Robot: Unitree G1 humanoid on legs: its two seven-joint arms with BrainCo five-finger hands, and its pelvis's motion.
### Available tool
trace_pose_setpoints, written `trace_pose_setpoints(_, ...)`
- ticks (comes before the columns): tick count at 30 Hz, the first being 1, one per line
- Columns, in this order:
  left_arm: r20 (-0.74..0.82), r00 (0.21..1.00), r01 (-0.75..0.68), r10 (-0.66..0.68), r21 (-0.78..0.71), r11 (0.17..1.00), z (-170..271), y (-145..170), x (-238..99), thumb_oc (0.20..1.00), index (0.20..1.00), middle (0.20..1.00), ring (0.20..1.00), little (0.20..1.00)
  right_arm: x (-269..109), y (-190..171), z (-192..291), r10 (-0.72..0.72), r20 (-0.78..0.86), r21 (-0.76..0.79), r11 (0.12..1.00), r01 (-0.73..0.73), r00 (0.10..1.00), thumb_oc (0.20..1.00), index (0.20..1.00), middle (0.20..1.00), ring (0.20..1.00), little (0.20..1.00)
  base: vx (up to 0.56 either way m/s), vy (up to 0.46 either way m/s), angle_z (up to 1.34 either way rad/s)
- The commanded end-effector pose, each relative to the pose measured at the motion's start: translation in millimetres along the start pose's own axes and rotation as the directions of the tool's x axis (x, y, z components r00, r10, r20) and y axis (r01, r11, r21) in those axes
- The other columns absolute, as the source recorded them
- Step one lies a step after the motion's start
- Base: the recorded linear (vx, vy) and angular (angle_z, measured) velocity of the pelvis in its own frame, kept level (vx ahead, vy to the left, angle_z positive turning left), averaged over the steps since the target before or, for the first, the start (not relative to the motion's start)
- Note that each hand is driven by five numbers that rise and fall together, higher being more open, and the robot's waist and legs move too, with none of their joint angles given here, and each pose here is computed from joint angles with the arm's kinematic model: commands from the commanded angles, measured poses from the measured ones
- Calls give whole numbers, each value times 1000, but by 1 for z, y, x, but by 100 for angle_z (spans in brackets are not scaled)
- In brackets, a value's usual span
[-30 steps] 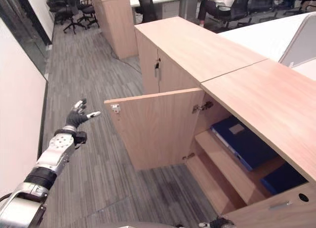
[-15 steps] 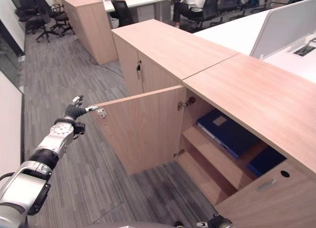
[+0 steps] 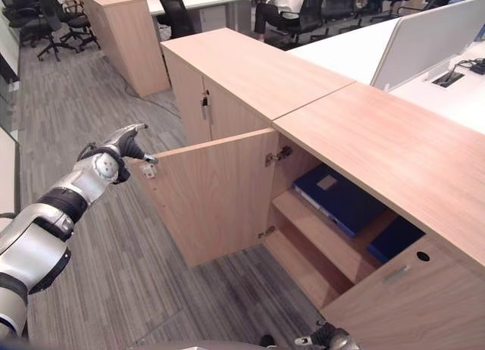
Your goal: Put the empty folder in the office cabinet
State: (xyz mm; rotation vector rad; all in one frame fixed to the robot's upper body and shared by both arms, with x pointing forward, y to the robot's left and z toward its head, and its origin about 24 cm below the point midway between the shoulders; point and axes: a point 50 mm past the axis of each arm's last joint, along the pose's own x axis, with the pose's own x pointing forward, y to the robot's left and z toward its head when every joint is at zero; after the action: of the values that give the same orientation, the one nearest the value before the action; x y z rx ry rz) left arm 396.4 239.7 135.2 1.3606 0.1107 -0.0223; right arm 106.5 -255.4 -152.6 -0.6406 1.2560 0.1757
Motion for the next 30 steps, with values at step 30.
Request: trace_pose_setpoints(30, 374, 823, 503, -429, -126, 855, 106, -100, -27, 1000, 1000, 1000, 1000, 1000, 2, 14, 27, 70, 38, -150, 987, -64, 997, 1000, 1000, 1000, 1000, 1000, -3, -7, -1)
